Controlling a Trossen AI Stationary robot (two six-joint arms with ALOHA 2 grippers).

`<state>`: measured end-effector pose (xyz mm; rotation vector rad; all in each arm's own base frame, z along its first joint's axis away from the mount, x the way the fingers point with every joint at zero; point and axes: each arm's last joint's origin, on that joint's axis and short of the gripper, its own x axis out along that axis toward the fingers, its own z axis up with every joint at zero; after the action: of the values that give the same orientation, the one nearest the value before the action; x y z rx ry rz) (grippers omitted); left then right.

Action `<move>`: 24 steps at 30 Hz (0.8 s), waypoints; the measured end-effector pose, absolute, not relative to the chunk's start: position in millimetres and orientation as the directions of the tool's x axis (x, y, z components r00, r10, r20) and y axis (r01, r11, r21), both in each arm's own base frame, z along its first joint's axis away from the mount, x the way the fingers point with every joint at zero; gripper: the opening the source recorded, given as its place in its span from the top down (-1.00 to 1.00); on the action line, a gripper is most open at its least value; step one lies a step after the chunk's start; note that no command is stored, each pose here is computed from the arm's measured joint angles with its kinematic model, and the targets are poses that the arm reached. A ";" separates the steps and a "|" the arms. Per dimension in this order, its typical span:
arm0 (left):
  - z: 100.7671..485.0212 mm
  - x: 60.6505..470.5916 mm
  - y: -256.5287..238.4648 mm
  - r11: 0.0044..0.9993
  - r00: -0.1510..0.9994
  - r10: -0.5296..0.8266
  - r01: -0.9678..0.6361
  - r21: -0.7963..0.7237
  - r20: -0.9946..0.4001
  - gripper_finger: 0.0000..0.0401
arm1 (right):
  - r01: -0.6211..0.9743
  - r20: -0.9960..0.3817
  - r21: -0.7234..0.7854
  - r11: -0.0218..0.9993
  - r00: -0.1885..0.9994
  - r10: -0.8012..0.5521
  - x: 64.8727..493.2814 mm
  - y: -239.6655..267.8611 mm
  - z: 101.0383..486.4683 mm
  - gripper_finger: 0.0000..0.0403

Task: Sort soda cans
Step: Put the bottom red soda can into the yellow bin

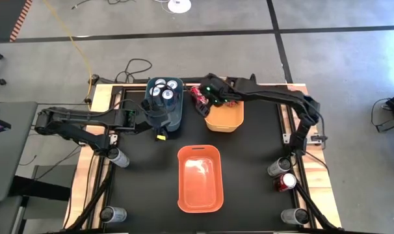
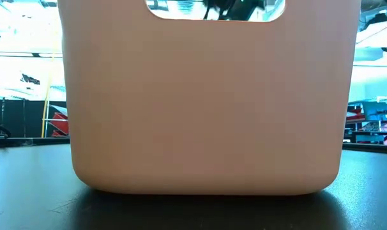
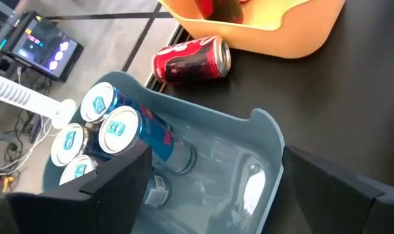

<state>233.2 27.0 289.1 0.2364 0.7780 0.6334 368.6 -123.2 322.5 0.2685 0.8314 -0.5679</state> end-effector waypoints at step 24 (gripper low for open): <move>228.0 240.8 -3.8 0.837 0.759 0.547 -0.504 0.213 -0.353 -0.69 | 0.637 -0.722 -0.024 0.771 0.522 -0.454 232.1 -27.9 311.6 -0.91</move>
<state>240.8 -3.8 228.0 0.1079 0.4170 0.5737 232.1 -27.9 311.6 0.2571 0.7823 -0.6614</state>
